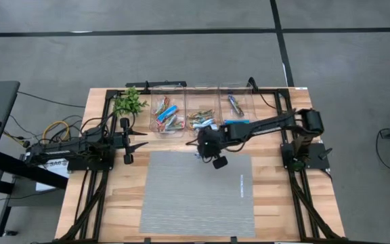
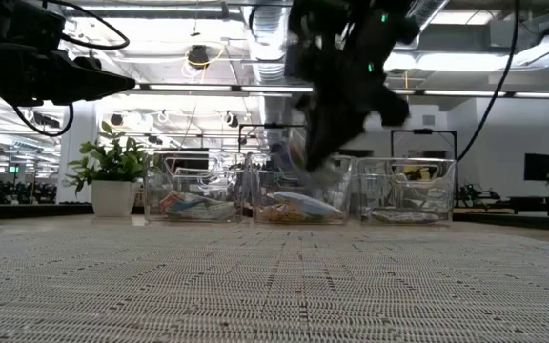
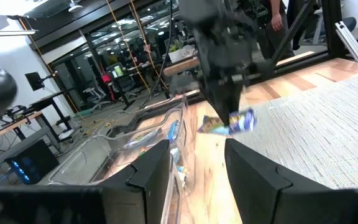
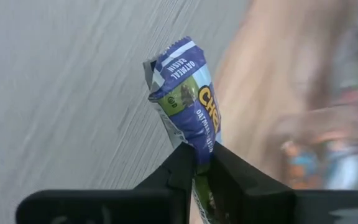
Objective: Pick and place Granola Bars by type
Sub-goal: Put the blue granola bar into the right transparent bin
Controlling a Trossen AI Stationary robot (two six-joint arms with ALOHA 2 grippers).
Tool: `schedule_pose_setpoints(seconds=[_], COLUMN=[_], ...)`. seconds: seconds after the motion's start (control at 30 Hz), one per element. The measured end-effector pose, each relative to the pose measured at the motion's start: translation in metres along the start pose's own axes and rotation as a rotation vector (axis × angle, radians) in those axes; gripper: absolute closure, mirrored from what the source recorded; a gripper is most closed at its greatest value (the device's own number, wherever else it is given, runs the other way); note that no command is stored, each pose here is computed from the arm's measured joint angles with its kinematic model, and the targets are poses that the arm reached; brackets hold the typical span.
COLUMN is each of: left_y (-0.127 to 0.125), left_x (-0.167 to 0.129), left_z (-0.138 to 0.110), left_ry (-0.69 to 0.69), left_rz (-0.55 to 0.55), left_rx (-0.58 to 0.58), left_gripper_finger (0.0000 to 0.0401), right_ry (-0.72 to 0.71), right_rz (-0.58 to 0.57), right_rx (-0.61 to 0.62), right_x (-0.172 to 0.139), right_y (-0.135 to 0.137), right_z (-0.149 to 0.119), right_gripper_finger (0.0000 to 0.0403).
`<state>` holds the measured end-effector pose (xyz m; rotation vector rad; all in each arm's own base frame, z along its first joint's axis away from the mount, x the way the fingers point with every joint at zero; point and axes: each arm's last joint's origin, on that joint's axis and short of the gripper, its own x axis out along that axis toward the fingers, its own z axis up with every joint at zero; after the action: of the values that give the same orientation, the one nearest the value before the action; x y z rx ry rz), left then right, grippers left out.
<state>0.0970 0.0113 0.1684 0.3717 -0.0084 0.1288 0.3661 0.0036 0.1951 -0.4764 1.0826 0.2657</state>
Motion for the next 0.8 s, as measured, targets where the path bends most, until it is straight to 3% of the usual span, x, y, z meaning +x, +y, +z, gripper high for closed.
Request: schedule_pose_setpoints(seconds=[0.2,0.4,0.8], left_y=[0.0,0.0,0.0], left_x=[0.0,0.0,0.0], left_z=[0.0,0.0,0.0], left_ry=[0.0,0.0,0.0], left_rz=[0.0,0.0,0.0], left_rx=[0.0,0.0,0.0], left_gripper_finger=[0.0252,0.0252,0.0252], right_ry=[-0.121,-0.136,0.053], right_rz=[-0.098,-0.282,-0.567], right_rx=[0.161,0.35,0.833], right_x=[-0.041,-0.078,-0.115], right_y=[-0.018,-0.039,-0.072], right_z=[0.001,-0.012,-0.069], right_gripper_finger=[0.0365,0.0365,0.0365])
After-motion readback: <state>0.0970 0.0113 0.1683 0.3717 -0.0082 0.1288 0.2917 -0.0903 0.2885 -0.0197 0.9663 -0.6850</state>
